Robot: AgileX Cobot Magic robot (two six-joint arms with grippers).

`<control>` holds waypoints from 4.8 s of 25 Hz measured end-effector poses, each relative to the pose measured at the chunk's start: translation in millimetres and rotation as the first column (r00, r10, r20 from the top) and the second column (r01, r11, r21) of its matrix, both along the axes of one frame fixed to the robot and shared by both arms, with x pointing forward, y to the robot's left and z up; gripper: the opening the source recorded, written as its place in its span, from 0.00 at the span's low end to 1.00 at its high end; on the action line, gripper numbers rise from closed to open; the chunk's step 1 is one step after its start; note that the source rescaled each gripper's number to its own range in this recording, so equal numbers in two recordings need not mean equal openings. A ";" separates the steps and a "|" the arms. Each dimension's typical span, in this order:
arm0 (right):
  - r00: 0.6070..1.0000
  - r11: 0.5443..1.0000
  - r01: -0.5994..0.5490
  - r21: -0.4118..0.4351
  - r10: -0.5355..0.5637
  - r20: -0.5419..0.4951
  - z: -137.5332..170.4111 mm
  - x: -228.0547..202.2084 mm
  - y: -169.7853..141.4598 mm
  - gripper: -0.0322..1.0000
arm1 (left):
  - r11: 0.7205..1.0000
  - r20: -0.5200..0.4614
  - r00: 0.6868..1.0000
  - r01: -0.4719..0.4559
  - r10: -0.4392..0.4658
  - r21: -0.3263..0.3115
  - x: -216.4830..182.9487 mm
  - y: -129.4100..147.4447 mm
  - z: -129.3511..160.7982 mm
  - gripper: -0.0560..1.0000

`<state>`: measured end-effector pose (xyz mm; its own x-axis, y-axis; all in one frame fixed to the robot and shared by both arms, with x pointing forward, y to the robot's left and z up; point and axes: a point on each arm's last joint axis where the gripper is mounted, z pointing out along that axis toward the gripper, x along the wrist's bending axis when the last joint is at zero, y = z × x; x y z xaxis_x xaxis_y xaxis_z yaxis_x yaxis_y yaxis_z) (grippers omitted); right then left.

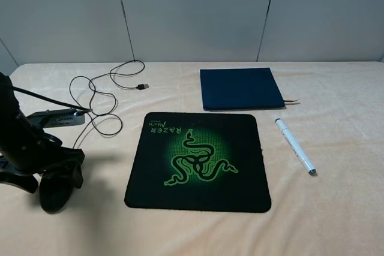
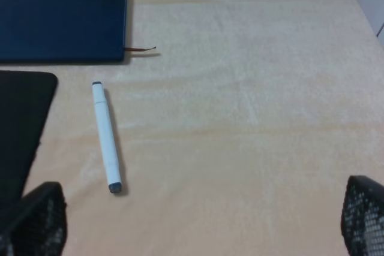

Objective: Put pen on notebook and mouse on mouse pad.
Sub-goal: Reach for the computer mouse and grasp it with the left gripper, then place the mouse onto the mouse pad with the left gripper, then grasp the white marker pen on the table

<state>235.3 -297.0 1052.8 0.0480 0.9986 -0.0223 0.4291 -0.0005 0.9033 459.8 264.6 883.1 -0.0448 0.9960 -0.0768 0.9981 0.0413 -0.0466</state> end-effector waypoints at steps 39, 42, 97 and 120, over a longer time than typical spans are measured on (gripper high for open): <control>1.000 1.000 0.000 0.000 0.000 0.000 0.0 0.0 0.0 1.00 | 0.980 0.049 0.991 0.127 -0.121 -0.151 6.1 -45.3 101.5 0.06; 1.000 1.000 0.000 0.000 0.000 0.000 0.0 0.0 0.0 1.00 | 0.976 0.094 0.986 0.153 -0.140 -0.153 3.9 -65.3 101.5 0.06; 1.000 1.000 0.000 0.000 0.000 0.000 0.0 0.0 0.0 1.00 | 0.937 0.077 0.951 0.309 -0.300 -0.164 89.2 -242.8 21.4 0.99; 1.000 1.000 -0.001 0.001 0.001 0.000 0.0 0.0 0.1 1.00 | 0.887 0.214 0.864 0.461 -0.455 0.026 44.5 -183.0 183.0 1.00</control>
<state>235.3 -296.9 1052.8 0.0474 0.9986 -0.0214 0.4290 -0.0011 0.9033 504.3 81.6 1066.0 0.4354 0.8983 -0.0589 0.8912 -0.4209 0.1690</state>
